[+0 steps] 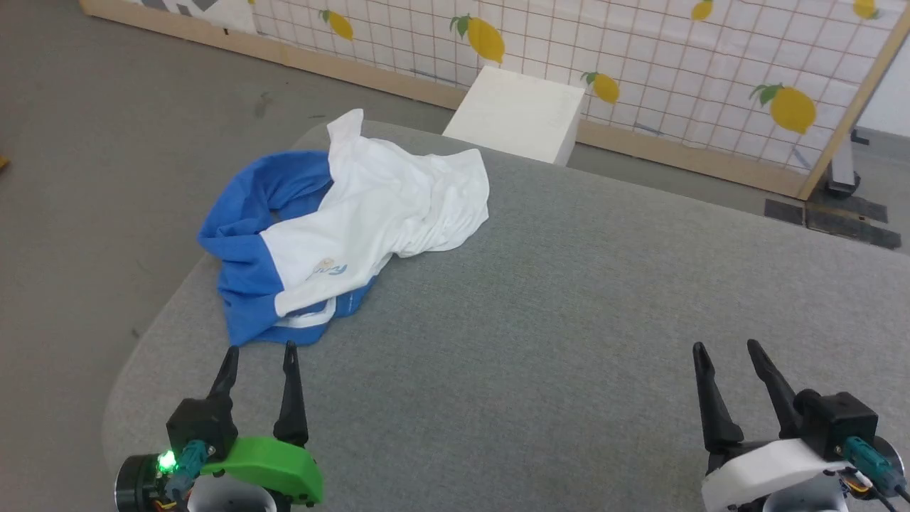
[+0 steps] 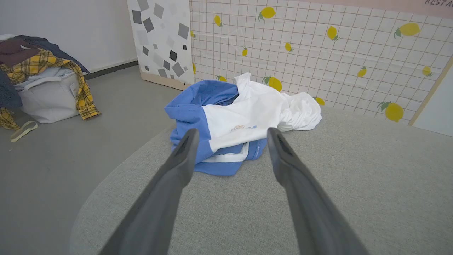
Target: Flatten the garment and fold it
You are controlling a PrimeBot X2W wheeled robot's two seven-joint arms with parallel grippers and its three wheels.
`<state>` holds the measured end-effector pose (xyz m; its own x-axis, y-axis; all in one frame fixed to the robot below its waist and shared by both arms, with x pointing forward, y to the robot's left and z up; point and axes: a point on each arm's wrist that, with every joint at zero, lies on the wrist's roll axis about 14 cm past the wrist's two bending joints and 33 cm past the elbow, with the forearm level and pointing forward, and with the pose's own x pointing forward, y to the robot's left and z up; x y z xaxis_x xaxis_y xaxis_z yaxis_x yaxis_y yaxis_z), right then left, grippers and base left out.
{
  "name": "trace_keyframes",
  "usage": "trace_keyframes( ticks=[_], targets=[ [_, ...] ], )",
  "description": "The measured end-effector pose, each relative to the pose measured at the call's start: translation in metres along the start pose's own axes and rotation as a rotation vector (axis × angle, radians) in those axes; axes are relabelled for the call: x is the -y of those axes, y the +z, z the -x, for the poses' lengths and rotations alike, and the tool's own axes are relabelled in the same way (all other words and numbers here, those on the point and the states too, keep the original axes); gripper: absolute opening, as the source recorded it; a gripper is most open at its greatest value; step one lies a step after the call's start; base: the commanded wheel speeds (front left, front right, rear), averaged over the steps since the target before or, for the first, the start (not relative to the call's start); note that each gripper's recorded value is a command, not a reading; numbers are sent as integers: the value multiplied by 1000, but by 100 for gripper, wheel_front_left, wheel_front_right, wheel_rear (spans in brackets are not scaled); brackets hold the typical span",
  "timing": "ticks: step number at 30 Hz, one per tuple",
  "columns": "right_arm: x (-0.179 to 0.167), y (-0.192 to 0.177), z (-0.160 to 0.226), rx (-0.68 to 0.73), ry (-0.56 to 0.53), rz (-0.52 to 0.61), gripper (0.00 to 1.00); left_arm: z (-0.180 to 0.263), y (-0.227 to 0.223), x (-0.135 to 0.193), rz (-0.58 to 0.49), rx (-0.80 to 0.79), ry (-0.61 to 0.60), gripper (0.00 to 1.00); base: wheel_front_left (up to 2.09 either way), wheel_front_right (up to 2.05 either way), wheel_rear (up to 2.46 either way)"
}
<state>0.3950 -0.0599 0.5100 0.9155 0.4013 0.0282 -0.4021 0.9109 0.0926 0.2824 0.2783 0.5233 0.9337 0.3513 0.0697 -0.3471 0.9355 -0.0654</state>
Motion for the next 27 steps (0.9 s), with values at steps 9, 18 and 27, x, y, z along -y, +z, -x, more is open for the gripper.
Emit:
trace_keyframes(
  ticks=[9, 18, 27],
  targets=[
    [-11, -6, -5, -7, 33, -18, 100, 10, -3, -14, 22, -1, 50, 100, 0, 0, 0],
    [-19, -9, -9, -4, 58, -30, 100, 19, -3, -25, 25, 9, 86, 100, 0, 0, 0],
    [-27, -13, -12, -7, 84, -30, 100, 26, -2, -35, 20, 22, 124, 100, 0, 0, 0]
  ],
)
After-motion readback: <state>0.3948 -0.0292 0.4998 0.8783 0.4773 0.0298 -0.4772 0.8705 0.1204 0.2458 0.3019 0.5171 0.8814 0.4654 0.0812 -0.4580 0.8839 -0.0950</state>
